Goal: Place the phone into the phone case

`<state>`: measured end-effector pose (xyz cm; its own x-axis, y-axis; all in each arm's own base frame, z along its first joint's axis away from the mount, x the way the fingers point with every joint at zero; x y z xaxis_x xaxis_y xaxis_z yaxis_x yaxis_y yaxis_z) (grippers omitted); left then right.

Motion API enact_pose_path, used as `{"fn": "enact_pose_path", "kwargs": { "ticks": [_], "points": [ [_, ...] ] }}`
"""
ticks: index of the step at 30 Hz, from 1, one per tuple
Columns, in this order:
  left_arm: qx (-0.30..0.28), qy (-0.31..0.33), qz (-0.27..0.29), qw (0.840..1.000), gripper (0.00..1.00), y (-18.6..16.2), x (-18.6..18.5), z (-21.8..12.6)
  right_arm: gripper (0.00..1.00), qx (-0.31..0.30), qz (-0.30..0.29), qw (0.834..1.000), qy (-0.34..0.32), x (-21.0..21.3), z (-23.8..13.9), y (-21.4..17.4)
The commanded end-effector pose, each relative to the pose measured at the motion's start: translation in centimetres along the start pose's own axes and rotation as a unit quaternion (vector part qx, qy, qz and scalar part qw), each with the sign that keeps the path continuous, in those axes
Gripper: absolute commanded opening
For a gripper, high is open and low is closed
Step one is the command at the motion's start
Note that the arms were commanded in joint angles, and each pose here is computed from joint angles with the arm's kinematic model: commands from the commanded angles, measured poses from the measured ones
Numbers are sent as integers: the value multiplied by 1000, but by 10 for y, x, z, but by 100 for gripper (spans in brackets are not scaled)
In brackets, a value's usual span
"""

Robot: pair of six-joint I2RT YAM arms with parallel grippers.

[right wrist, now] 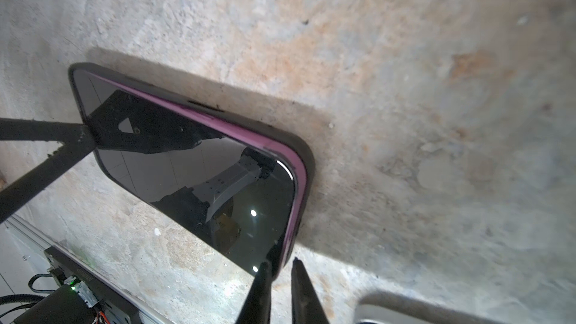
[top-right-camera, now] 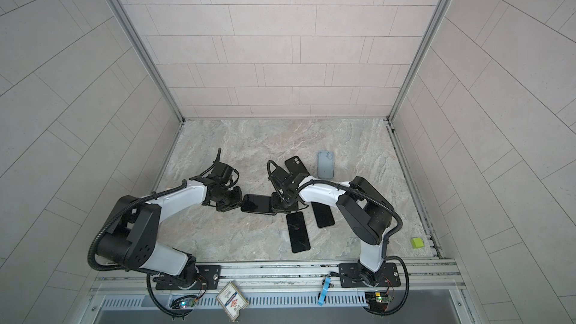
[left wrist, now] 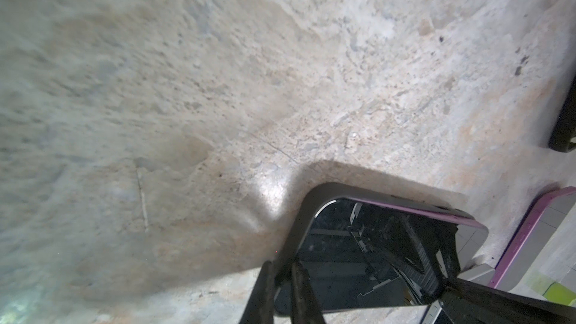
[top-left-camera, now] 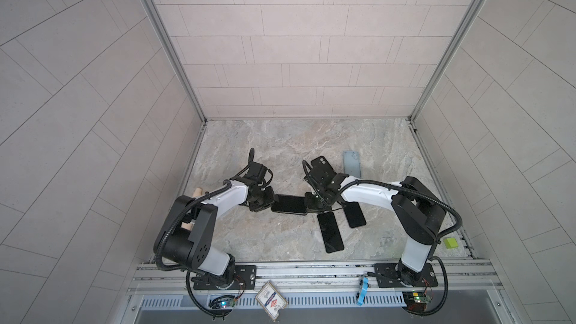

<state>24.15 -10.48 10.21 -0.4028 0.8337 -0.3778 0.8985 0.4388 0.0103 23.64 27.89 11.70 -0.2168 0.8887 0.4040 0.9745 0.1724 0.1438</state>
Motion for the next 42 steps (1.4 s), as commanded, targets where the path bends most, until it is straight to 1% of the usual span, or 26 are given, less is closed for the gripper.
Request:
{"fn": "enact_pose_path", "kwargs": {
  "ticks": [1, 3, 6, 11, 16, 24, 42],
  "points": [
    [8, 22, 4, 1000, 13, -5, 8, 8, 15, 9, 9, 1000, -19, -4, 9, -5],
    [10, 21, 3, 1000, 13, -5, 8, 8, 12, 9, 13, 1000, -25, -4, 10, -7],
    [12, 19, 1, 1000, 13, -6, 8, 8, 11, 5, 22, 999, -33, -6, 12, -10],
    [12, 16, -5, 1000, 13, -9, 10, 7, 10, 1, 40, 999, -34, -10, 18, -13],
    [12, 13, -7, 1000, 13, -10, 10, 6, 10, 6, 46, 998, -41, -13, 23, -17],
    [16, 10, -7, 1000, 13, -12, 10, 9, 8, 27, 49, 997, -61, -18, 36, -26],
    [18, 8, -7, 1000, 12, -14, 10, 10, 7, 50, 44, 995, -80, -15, 59, -42]
  ]
}}
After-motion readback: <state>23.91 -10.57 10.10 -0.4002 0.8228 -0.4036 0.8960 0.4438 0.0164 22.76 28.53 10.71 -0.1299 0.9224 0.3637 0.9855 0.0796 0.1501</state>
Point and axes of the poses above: each gripper's point midway between its finger pads, its own z axis out along the fingers, its own x axis along the line the jaws close on, y = z × x, the point moved 9 cm from there along -z, back along the fingers, and after that the axes turned 11 degrees about -z, right-handed, at the moved point
